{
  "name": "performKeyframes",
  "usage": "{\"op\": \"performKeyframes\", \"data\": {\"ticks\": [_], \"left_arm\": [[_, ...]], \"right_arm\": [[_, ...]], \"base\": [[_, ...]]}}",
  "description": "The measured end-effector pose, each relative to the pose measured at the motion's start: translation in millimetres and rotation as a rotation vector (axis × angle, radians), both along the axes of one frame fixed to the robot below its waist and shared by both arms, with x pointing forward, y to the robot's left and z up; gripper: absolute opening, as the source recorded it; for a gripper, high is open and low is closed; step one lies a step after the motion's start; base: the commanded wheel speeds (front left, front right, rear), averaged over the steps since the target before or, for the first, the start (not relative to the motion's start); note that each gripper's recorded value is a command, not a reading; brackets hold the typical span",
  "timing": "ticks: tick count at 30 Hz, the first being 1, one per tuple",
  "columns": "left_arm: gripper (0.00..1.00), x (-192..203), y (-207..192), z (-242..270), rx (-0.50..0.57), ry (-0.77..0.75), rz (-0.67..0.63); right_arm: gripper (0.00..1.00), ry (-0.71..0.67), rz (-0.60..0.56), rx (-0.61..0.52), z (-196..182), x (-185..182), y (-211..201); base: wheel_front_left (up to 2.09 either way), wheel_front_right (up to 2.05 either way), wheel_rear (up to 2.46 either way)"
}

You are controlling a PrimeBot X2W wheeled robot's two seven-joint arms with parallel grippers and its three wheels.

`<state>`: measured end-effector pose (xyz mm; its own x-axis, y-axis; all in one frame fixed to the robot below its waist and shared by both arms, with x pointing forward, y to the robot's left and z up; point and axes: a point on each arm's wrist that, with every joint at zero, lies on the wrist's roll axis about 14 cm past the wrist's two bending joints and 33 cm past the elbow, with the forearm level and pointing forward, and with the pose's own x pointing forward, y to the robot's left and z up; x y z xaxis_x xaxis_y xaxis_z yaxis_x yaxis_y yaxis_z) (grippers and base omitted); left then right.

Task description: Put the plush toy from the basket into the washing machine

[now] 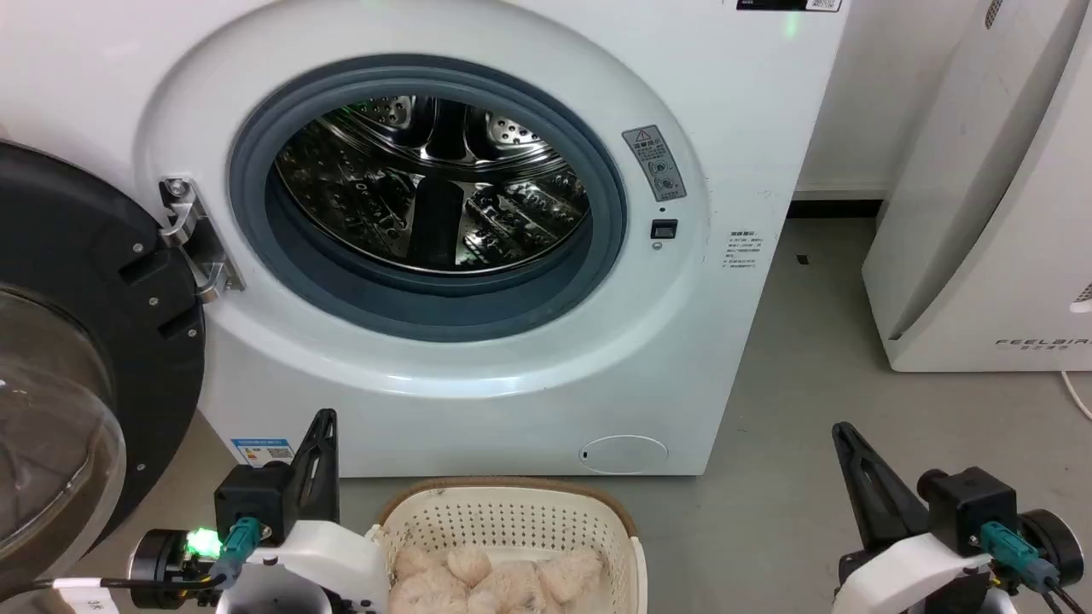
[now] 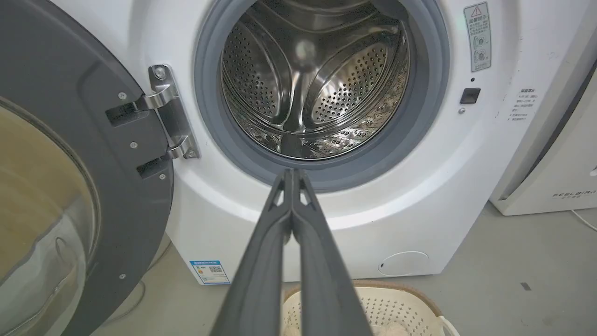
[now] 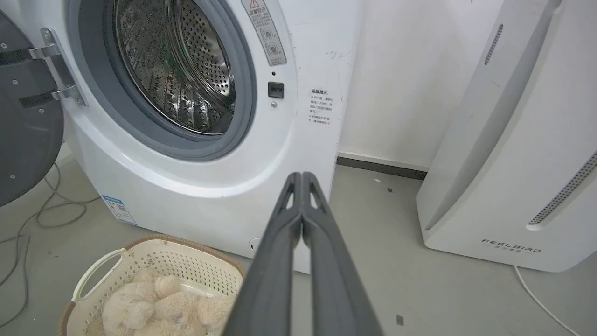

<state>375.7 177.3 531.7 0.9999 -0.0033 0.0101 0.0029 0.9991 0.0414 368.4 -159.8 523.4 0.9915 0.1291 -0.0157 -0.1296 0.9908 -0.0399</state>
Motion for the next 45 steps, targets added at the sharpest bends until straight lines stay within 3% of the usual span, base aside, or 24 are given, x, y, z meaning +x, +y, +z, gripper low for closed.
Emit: {"op": "performKeyframes", "data": {"ticks": [32, 33, 45], "left_arm": [[0.00, 0.0, -0.1, 0.0, 0.000, 0.000, 0.000], [1.00, 0.0, -0.1, 0.0, -0.001, 0.000, 0.000], [1.00, 2.0, -3.0, -6.7, -0.003, 0.014, -0.007]], "right_arm": [[0.00, 0.000, 0.000, 0.000, 0.0, 0.0, 0.1], [1.00, 0.000, 0.000, 0.000, -0.1, 0.0, 0.0], [1.00, -0.002, -0.005, 0.021, -1.1, 1.0, -1.7]], "base": [[0.00, 0.00, 0.00], [0.00, 0.00, 0.00], [0.00, 0.00, 0.00]]}}
